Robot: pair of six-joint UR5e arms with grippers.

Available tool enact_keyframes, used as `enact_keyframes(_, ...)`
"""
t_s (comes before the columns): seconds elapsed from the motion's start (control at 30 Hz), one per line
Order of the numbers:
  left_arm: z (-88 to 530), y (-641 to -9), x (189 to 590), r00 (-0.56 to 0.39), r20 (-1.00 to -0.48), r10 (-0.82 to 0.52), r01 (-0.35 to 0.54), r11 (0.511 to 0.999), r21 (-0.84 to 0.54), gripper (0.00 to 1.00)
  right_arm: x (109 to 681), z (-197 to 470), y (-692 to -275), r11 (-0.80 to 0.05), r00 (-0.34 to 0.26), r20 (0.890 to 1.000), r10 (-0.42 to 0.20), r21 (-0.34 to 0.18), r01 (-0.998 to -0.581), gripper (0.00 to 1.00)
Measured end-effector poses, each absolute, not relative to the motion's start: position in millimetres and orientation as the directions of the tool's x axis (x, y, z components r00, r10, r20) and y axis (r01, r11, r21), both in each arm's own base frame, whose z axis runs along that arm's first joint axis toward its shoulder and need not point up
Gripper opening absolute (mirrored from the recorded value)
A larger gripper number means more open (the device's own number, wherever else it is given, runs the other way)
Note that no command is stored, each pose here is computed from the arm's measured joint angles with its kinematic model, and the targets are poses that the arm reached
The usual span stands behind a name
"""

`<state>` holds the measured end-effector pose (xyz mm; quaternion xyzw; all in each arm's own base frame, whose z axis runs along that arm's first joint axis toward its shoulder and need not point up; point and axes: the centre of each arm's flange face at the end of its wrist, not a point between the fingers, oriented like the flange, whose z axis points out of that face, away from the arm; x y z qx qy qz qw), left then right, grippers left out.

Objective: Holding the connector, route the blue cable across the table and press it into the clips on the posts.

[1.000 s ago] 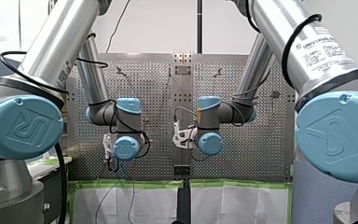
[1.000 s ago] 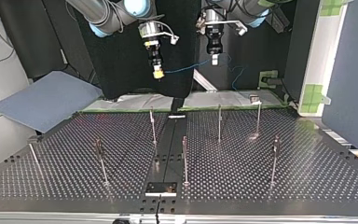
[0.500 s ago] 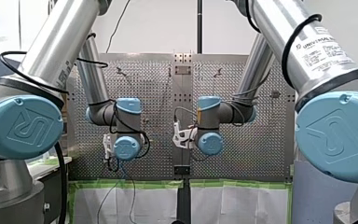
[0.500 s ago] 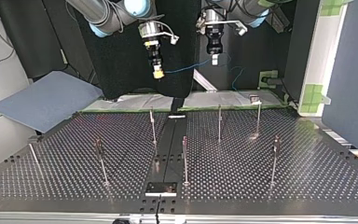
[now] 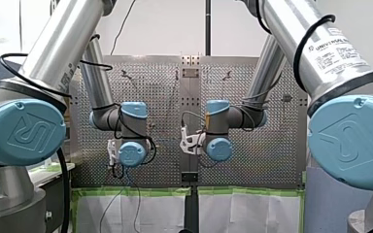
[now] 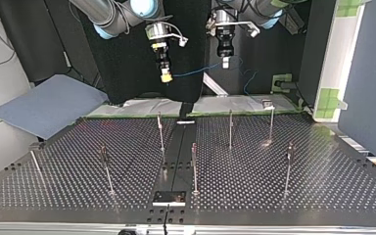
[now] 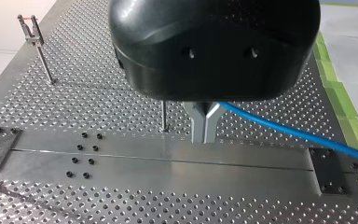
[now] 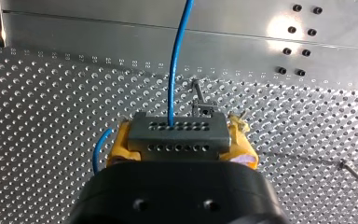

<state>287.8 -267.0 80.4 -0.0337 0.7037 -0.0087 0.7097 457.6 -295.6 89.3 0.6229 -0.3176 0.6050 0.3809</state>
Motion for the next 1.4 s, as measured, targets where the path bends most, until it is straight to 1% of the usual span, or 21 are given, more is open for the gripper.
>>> enact_keyframes(1.1, 80, -267, 288, 0.009, -0.998, -0.058, -0.034, 0.998, -0.058, 0.0, 458, 89, -295, -0.508, 0.066, 0.996, 0.065, 0.09, -0.857, 0.0)
enact_keyframes(1.27, 82, -255, 284, -0.009, -0.999, -0.034, -0.06, 0.998, -0.034, 0.0, 465, 80, -294, -0.516, 0.08, 0.996, 0.042, 0.09, -0.852, 0.0)
enact_keyframes(1.4, 89, -242, 281, -0.028, -0.999, -0.019, -0.086, 0.996, -0.017, 0.0, 465, 61, -292, -0.522, 0.121, 0.993, 0.001, 0.104, -0.847, 0.0)
